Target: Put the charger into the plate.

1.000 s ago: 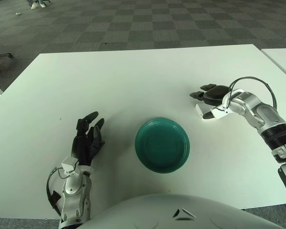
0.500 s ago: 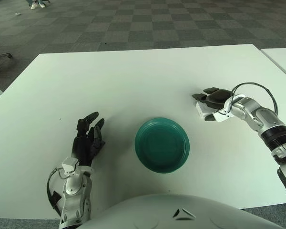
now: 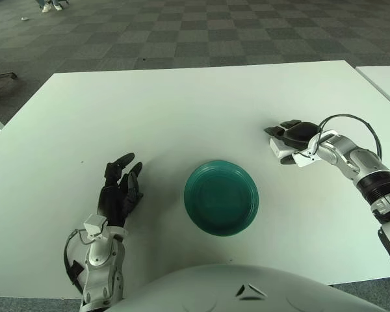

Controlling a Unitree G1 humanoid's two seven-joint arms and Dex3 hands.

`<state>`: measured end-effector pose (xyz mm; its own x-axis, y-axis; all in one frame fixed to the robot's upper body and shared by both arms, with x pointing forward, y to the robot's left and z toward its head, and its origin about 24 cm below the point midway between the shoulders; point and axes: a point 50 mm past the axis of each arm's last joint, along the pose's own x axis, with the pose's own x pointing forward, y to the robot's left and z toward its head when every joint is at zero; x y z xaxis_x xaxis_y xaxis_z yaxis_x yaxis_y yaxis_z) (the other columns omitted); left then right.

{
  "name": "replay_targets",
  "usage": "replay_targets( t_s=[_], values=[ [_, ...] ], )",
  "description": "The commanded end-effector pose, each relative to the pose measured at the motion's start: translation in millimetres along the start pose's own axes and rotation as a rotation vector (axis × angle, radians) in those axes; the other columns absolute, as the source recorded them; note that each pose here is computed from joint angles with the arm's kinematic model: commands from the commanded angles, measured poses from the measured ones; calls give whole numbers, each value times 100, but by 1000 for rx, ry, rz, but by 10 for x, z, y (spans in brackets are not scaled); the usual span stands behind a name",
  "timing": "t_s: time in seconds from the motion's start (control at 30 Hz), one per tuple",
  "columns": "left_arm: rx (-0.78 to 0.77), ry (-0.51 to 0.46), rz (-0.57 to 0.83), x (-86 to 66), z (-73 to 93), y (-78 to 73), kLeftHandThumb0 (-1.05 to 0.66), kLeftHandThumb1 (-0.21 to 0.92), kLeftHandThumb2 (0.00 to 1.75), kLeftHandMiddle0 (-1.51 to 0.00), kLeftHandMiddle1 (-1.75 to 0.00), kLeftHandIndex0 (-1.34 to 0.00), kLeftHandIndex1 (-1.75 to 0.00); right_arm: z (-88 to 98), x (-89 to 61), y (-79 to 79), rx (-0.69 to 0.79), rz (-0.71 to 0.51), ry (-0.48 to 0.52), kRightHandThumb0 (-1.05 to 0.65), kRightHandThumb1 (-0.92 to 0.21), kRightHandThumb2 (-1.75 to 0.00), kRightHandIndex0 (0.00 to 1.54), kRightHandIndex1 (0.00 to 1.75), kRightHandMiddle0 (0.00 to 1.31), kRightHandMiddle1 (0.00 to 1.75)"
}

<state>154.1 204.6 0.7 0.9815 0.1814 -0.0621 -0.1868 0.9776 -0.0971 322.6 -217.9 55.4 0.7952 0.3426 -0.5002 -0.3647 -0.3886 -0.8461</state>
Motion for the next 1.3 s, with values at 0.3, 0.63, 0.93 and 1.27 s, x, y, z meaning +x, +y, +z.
replay_targets(
  t_s=[0.3, 0.63, 0.93, 1.27],
  values=[
    [5, 37, 9, -39, -42, 41, -70, 92, 78, -35, -42, -5, -104, 1, -27, 236, 20, 18, 25, -104, -92, -76, 23, 41, 0, 49],
    [4, 38, 9, -49, -43, 41, -70, 92, 78, -35, -42, -5, -104, -23, 2, 241, 30, -50, 53, -71, -92, -52, 51, 173, 12, 167],
    [4, 38, 9, -50, -43, 41, -70, 92, 78, -35, -42, -5, -104, -25, 4, 183, 5, -81, 58, -65, -92, -53, 65, 175, 26, 174],
    [4, 38, 9, -50, -43, 41, -70, 92, 78, -35, -42, -5, -104, -36, -17, 160, -10, -131, 53, -43, -75, -75, 67, 175, 32, 175]
  ],
)
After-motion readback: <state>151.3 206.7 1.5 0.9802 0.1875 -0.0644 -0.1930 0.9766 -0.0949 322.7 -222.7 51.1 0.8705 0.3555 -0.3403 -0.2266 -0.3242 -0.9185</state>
